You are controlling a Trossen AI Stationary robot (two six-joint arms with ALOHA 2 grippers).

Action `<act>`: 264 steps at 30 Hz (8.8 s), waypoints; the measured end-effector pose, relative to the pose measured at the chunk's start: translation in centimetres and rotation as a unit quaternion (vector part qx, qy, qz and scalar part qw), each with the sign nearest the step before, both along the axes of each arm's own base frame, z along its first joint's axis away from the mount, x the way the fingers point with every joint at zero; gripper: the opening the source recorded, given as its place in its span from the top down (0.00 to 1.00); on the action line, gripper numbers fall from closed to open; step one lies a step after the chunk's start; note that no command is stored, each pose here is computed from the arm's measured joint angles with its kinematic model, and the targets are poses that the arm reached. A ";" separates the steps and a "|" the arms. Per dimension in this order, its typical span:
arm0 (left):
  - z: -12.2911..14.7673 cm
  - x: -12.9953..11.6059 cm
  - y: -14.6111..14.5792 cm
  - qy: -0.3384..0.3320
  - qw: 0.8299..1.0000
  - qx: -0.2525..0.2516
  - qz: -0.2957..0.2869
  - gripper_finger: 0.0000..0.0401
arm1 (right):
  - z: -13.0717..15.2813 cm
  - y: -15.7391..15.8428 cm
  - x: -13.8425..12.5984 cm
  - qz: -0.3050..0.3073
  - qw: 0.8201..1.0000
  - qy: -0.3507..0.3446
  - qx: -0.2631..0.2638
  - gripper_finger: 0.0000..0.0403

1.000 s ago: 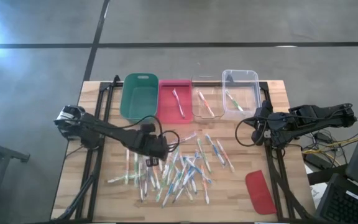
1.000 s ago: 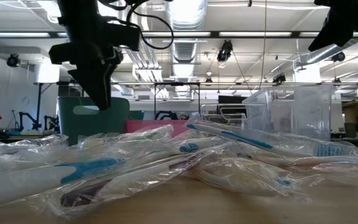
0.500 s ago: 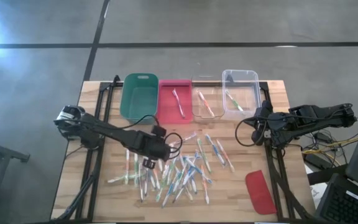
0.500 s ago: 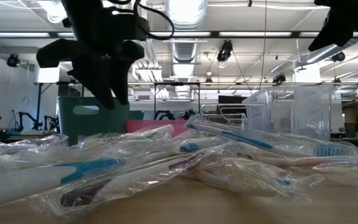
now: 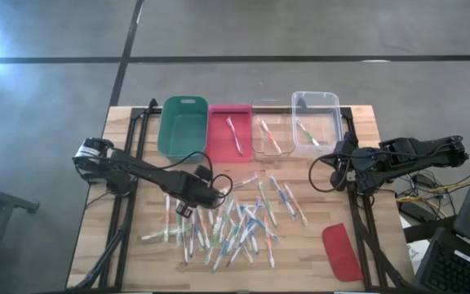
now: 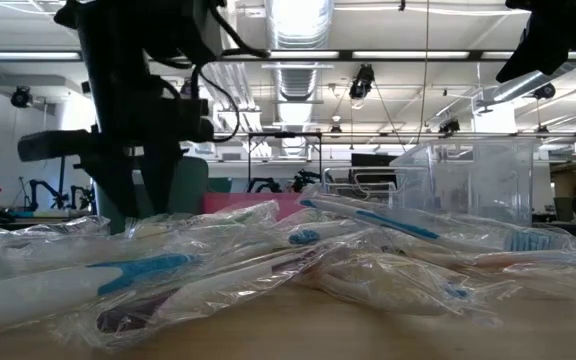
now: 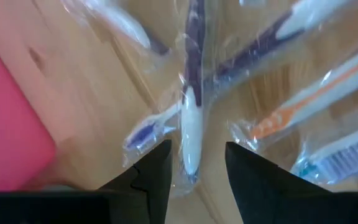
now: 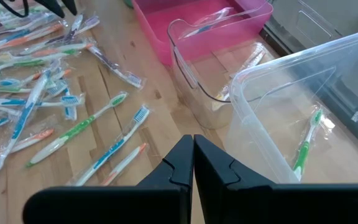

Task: Pick & Place Toothbrushes
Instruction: Put the violet toothbrush into the green bin, then put the green toothbrush into the white bin

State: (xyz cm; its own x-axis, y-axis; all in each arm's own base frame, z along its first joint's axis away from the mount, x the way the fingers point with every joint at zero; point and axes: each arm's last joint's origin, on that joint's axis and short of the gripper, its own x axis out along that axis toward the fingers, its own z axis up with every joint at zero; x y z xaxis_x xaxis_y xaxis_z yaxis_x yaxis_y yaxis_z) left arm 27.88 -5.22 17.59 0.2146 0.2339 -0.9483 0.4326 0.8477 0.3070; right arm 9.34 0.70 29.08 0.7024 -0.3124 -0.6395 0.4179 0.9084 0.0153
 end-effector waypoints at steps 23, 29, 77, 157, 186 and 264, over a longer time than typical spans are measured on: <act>-0.7 1.4 0.3 -0.067 0.996 -0.029 -0.046 0.62 | 0.0 0.0 0.0 0.000 1.000 0.000 0.000 0.98; -1.6 1.4 0.3 -0.062 0.997 -0.042 -0.035 0.63 | 0.0 0.0 0.0 0.000 1.000 0.000 0.000 0.98; 8.5 1.7 -1.9 0.017 0.963 0.256 -0.079 0.90 | 0.0 0.0 0.0 0.000 1.000 0.000 0.000 0.98; 17.6 -8.7 19.0 0.089 0.944 0.165 -0.273 0.90 | 0.0 0.0 0.0 0.000 1.000 0.000 0.000 0.98; 9.6 -4.7 25.6 0.199 0.944 0.060 -0.255 0.90 | 0.0 0.0 0.0 0.000 1.000 0.000 0.000 0.98; 12.6 -3.8 18.8 0.077 0.951 0.159 -0.254 0.78 | 0.0 0.0 0.0 0.000 1.000 0.000 0.000 0.98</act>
